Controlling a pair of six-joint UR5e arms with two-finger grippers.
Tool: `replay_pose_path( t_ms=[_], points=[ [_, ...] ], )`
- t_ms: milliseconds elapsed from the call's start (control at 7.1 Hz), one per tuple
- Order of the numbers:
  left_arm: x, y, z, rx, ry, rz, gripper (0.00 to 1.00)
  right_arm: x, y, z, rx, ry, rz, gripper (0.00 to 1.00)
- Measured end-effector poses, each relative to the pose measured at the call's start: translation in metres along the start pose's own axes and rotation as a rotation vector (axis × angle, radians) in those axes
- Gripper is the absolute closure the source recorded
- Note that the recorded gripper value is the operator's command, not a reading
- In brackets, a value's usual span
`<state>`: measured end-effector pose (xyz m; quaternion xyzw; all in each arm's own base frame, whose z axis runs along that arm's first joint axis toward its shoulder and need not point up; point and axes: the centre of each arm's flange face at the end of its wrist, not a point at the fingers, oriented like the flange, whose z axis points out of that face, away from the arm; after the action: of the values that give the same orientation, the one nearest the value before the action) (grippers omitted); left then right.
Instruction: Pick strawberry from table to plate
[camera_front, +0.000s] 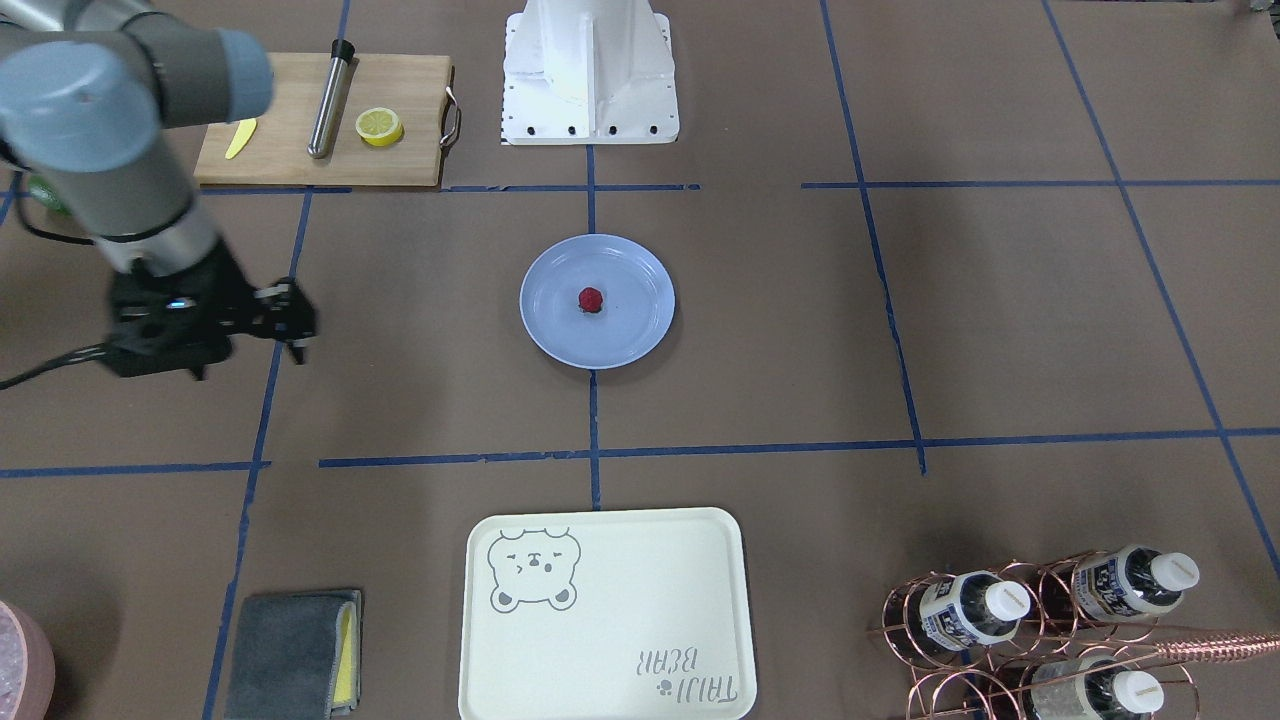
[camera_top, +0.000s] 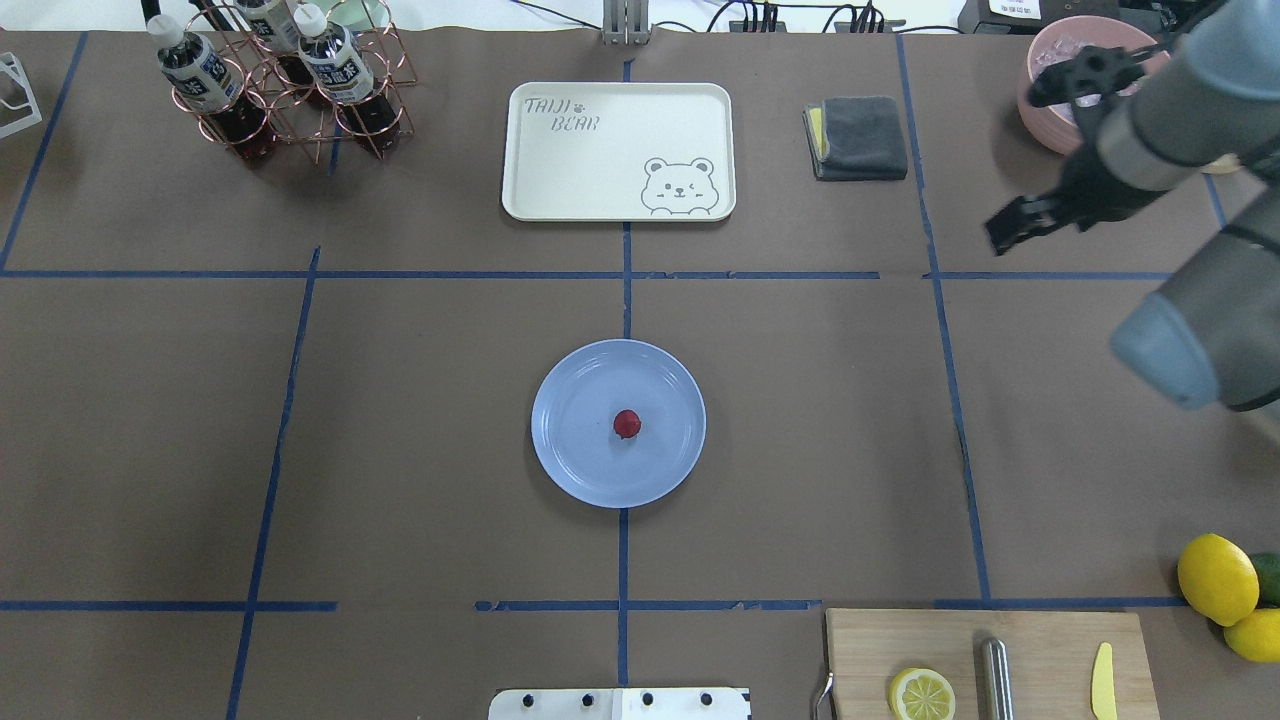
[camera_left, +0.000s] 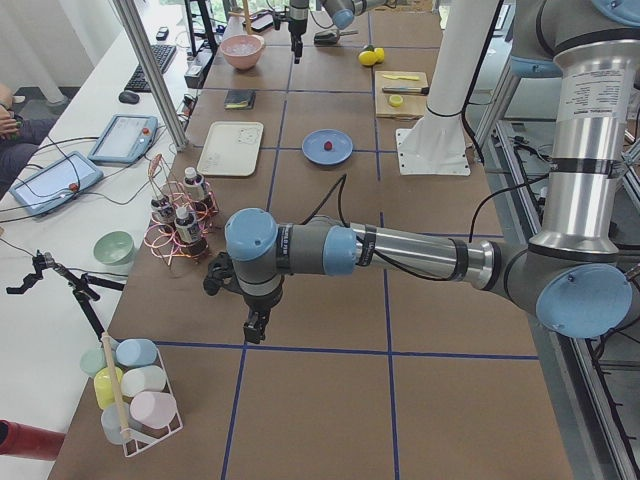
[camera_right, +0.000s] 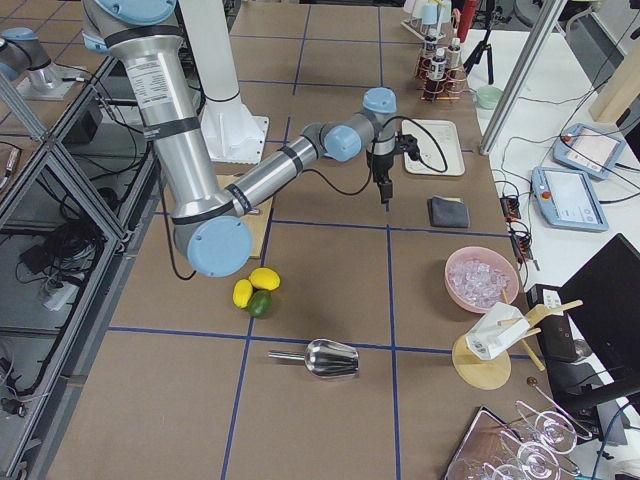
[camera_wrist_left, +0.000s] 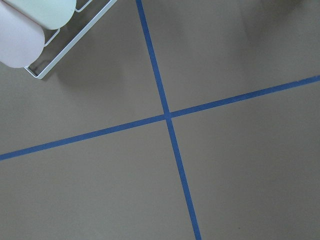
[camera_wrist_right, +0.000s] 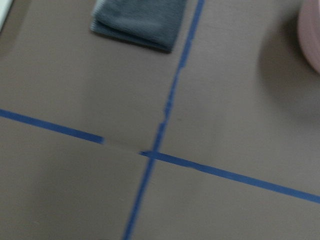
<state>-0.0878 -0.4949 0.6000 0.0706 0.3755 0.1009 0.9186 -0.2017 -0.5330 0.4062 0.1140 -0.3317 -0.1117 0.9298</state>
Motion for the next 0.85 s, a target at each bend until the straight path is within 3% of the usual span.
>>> replay_pose_path(
  t_ms=[141,423,563,845],
  points=[
    [-0.001,0.003,0.002,-0.002,0.001,-0.002,0.00,0.084,0.031,-0.008,-0.024,0.022,-0.032,0.00],
    [-0.002,0.005,0.004,-0.007,0.004,-0.004,0.00,0.212,0.119,-0.007,-0.091,0.072,0.081,0.00],
    [-0.002,0.007,0.006,-0.011,0.005,-0.007,0.00,0.253,0.155,-0.006,-0.115,0.084,0.147,0.00],
    [-0.003,0.011,0.008,-0.015,0.007,-0.011,0.00,0.296,0.194,-0.005,-0.130,0.049,0.237,0.00]
  ],
)
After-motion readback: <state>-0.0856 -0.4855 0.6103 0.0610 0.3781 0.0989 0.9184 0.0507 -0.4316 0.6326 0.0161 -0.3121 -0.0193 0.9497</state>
